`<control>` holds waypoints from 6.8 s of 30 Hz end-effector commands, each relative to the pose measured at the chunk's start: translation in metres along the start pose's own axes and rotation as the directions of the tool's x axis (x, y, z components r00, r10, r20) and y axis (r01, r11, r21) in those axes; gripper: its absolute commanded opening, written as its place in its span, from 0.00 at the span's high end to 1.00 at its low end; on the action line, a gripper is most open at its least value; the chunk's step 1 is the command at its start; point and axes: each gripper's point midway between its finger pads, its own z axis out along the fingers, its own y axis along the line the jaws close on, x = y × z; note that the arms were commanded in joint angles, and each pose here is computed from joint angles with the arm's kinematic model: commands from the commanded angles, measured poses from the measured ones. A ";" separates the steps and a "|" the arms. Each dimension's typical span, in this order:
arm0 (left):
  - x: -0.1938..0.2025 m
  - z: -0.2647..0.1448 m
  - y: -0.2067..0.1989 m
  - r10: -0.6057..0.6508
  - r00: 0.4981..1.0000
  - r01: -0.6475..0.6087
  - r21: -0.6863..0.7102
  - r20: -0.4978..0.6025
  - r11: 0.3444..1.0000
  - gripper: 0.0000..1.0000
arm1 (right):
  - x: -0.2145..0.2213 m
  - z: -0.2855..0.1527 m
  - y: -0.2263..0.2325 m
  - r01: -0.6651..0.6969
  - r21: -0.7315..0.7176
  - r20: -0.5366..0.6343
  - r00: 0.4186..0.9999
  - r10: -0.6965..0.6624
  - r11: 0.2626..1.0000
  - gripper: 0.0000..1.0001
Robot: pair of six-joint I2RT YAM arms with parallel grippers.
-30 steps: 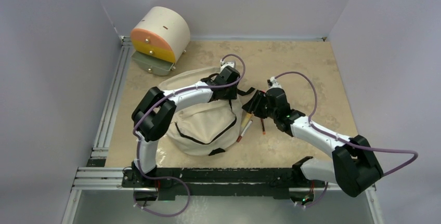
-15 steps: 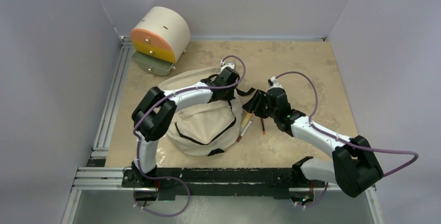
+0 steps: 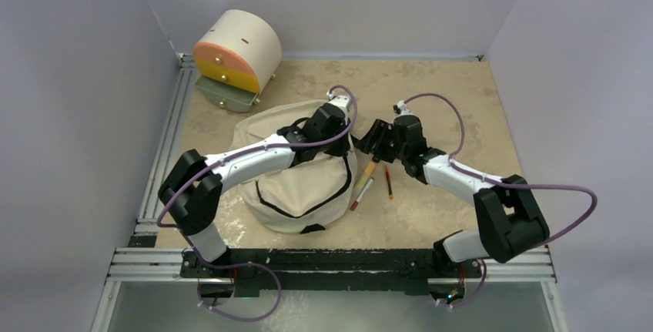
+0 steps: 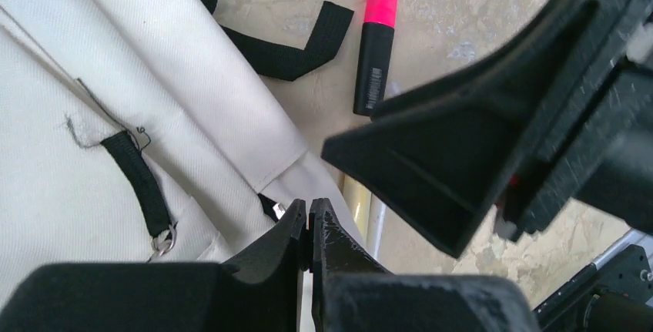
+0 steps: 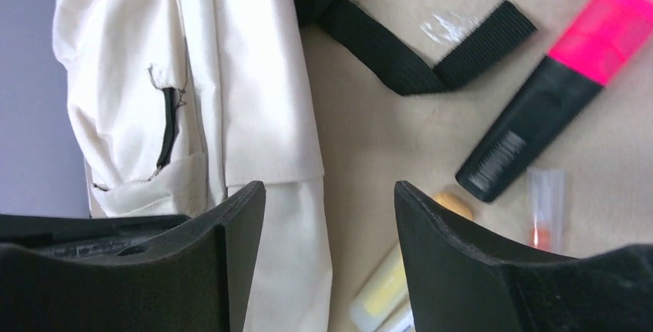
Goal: Pack the student bag
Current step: Zip the student bag at the center of the board.
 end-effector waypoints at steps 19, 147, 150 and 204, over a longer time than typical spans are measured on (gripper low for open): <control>0.007 -0.032 -0.025 0.024 0.999 -0.027 0.102 0.034 0.994 1.00 | 0.002 0.035 0.060 0.097 -0.326 -0.138 0.979 -0.149 0.941 0.26; 0.079 -0.127 0.014 -0.051 0.998 0.052 0.056 -0.020 0.997 1.00 | -0.164 0.036 0.075 0.147 0.102 0.243 0.955 -0.168 0.984 1.00; 0.079 -0.128 0.015 -0.052 0.998 0.053 0.053 -0.019 0.997 1.00 | -0.171 0.040 0.081 0.179 0.111 0.221 0.954 -0.200 0.978 1.00; 0.043 -0.087 0.040 0.028 0.998 -0.029 0.010 0.054 1.000 1.00 | 0.056 -0.027 0.084 -0.201 -0.043 -0.014 0.980 0.201 0.979 1.00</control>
